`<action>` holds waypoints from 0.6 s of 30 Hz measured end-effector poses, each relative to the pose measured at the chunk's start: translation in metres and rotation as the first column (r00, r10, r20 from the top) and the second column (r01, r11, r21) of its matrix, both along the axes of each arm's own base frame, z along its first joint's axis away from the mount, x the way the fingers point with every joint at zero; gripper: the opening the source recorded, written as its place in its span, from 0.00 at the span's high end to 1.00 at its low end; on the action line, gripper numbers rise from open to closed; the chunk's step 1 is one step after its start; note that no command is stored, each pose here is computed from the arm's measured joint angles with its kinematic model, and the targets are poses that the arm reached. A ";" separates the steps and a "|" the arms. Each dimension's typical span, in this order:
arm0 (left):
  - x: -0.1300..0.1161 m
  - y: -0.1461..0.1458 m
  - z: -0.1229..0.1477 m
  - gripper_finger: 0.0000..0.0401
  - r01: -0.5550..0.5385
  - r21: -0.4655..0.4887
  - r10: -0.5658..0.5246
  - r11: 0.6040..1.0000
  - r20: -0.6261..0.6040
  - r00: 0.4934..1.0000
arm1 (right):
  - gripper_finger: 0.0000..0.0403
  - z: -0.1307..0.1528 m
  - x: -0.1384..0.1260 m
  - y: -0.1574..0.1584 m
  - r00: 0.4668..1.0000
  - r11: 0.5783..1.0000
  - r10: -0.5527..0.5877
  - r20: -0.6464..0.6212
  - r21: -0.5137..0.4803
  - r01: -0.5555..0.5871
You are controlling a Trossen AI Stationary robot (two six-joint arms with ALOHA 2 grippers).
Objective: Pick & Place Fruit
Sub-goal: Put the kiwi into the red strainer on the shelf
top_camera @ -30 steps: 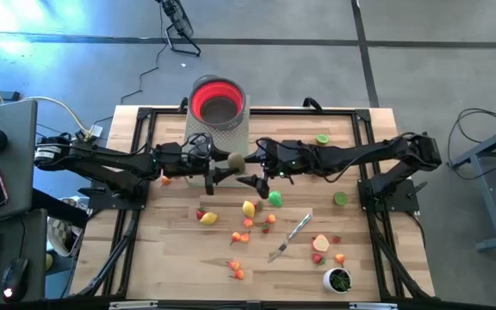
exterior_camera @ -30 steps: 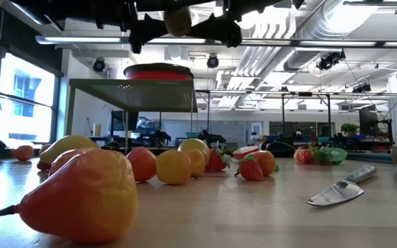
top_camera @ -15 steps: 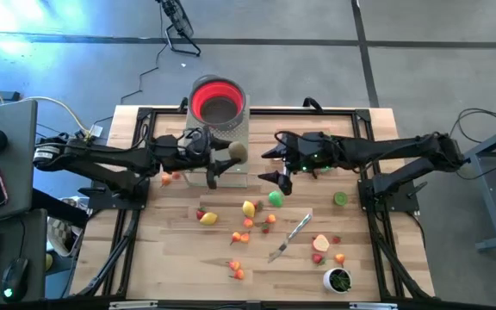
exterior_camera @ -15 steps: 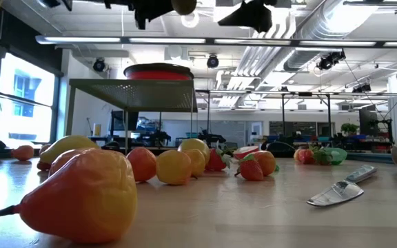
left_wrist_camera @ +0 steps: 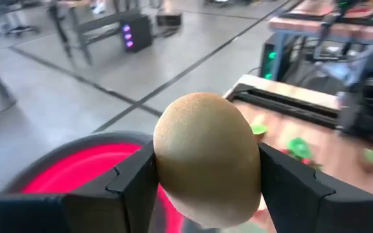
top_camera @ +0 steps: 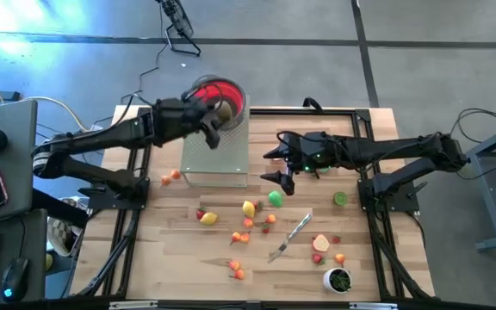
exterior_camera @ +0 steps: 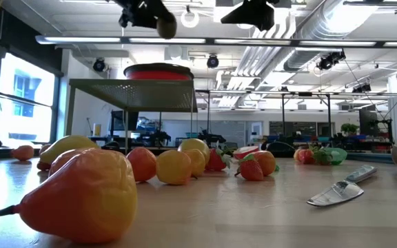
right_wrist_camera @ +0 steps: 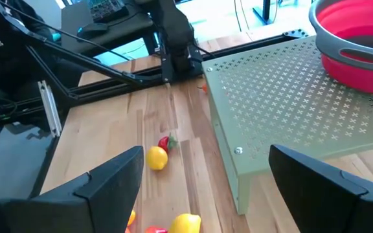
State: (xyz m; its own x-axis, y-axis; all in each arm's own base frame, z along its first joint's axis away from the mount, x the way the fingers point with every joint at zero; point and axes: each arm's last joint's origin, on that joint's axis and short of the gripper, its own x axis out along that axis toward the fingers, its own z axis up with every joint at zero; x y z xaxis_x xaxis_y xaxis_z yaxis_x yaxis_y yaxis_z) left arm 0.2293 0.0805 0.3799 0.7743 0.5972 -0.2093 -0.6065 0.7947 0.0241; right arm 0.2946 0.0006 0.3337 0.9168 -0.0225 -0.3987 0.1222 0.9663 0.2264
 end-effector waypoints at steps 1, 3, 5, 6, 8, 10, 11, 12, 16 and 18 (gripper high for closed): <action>-0.002 0.004 -0.001 0.44 -0.020 -0.002 0.020 1.000 -0.008 1.000 | 0.19 0.000 0.000 0.000 1.000 1.000 0.000 0.000 -0.001 0.000; -0.006 0.014 -0.004 0.44 -0.062 -0.014 0.062 0.998 -0.041 0.997 | 0.19 0.000 0.000 0.000 1.000 1.000 0.001 0.000 -0.003 -0.001; -0.009 0.024 -0.009 0.44 -0.108 -0.032 0.105 0.994 -0.080 0.991 | 0.19 0.000 0.000 0.000 1.000 1.000 0.001 -0.001 -0.003 -0.001; -0.010 0.028 -0.012 0.44 -0.132 -0.049 0.126 0.990 -0.098 0.987 | 0.19 0.000 0.000 0.000 1.000 1.000 0.001 -0.001 -0.003 -0.001; -0.012 0.039 -0.021 0.44 -0.188 -0.092 0.173 0.978 -0.144 0.974 | 0.19 0.000 0.000 0.000 1.000 1.000 0.001 -0.001 -0.003 -0.001; -0.013 0.050 -0.028 0.44 -0.236 -0.114 0.214 0.965 -0.176 0.961 | 0.19 0.000 0.000 0.000 1.000 1.000 0.001 -0.002 -0.004 -0.001; -0.012 0.055 -0.031 0.44 -0.255 -0.125 0.230 0.959 -0.188 0.955 | 0.19 0.000 0.000 0.000 1.000 1.000 0.001 -0.002 -0.004 -0.001; -0.012 0.059 -0.035 0.44 -0.273 -0.134 0.244 0.953 -0.198 0.949 | 0.19 0.000 0.000 0.000 1.000 1.000 0.001 -0.002 -0.004 -0.001; -0.009 0.074 -0.045 0.44 -0.322 -0.156 0.283 0.934 -0.226 0.932 | 0.19 0.000 0.000 0.000 1.000 1.000 0.001 -0.002 -0.004 -0.001; -0.005 0.078 -0.050 0.44 -0.330 -0.165 0.288 0.929 -0.237 0.928 | 0.19 -0.001 0.000 0.000 1.000 1.000 0.001 -0.003 -0.004 -0.001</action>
